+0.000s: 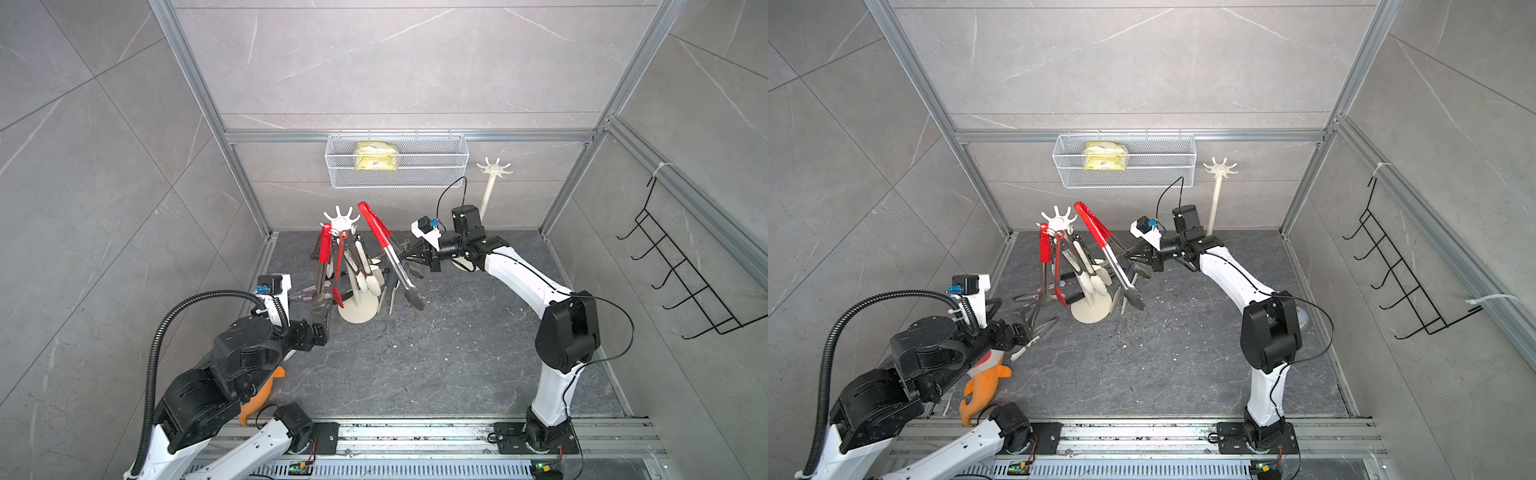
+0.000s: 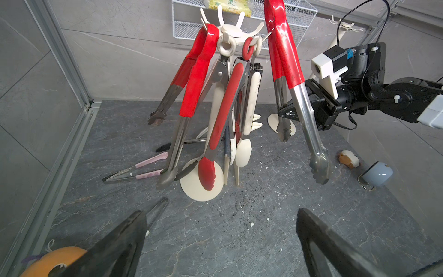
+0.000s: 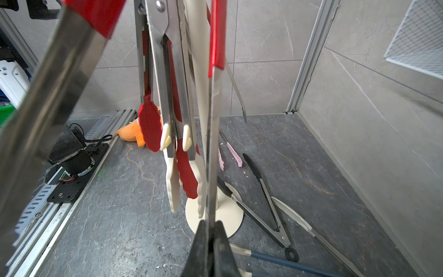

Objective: Hang food tongs on kitchen utensil racks
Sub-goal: Hang the food tongs on the rack, then pick up the food tongs from the center of the board.

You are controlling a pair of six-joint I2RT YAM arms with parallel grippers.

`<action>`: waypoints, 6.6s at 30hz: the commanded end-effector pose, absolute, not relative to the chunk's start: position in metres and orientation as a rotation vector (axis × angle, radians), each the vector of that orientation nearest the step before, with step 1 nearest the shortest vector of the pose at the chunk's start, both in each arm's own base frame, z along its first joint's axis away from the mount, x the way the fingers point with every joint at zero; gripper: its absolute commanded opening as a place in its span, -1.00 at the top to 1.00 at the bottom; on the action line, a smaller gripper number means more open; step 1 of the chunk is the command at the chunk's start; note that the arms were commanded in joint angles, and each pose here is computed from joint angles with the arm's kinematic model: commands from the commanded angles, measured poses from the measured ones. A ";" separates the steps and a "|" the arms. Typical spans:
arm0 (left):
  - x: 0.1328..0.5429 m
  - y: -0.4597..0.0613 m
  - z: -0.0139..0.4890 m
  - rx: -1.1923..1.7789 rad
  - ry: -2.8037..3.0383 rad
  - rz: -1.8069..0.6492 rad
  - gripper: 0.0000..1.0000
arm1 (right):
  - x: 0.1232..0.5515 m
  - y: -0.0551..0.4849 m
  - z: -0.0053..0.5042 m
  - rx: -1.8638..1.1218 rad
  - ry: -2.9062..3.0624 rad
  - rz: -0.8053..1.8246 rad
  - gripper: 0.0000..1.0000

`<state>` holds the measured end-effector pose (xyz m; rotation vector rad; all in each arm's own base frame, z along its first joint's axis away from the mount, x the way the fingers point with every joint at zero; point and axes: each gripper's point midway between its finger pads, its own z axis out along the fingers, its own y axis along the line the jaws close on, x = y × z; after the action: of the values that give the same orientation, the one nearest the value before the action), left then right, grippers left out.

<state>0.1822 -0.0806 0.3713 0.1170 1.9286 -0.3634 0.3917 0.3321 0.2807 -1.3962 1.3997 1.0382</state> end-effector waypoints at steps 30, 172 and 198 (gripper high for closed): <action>0.182 -0.080 0.377 0.095 1.904 -0.389 -0.99 | 0.380 0.347 0.272 -1.459 1.398 1.082 1.00; 0.270 0.016 0.024 -0.624 3.118 -0.053 -0.02 | 0.299 0.263 0.422 -0.864 1.711 1.175 -1.00; 0.246 -0.027 0.015 -0.599 3.177 -0.273 0.78 | 0.311 0.266 0.410 -0.851 1.752 1.167 -0.99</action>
<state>0.2620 -0.0120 0.0157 -0.5944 3.1402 -0.2108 0.3102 0.2632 0.4090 -0.8346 1.7521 1.1672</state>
